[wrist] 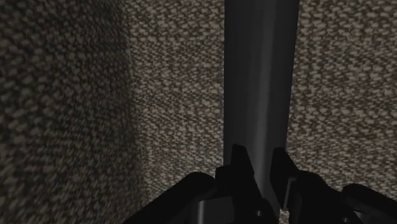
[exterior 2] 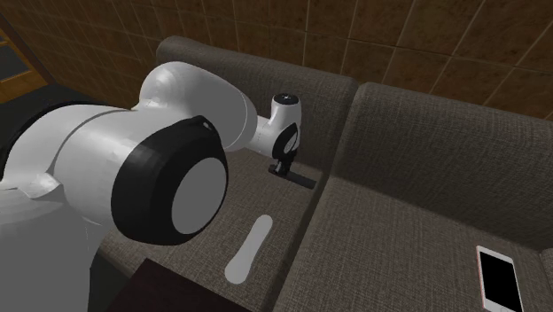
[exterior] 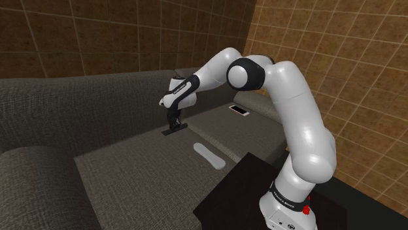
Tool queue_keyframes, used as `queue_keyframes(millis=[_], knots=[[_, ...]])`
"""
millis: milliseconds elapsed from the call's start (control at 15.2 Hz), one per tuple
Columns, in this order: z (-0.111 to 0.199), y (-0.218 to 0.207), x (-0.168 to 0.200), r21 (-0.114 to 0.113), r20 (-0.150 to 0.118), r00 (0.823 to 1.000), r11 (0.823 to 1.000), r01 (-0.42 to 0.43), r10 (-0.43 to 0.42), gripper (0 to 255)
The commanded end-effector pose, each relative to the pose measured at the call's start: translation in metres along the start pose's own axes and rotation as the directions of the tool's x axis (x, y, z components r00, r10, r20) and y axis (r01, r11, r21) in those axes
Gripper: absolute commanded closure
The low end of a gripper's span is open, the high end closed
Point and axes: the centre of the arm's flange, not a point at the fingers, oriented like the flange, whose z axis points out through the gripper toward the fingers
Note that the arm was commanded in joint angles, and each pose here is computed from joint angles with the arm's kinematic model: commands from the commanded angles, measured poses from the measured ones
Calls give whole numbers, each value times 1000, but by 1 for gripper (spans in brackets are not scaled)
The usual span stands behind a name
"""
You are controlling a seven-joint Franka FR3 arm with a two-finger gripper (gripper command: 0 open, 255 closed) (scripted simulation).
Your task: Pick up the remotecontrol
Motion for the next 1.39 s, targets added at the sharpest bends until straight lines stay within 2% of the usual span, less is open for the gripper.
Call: queue_keyframes(millis=[0,330,396,1320], knots=[[6,2,2,-22,0,1000,1000,1,-1,255],[4,2,2,-21,0,1000,1000,1,-1,255],[10,-4,-7,-21,1,1000,1000,1,-1,255],[-64,1,-7,-21,1,1000,1000,1,-1,255]])
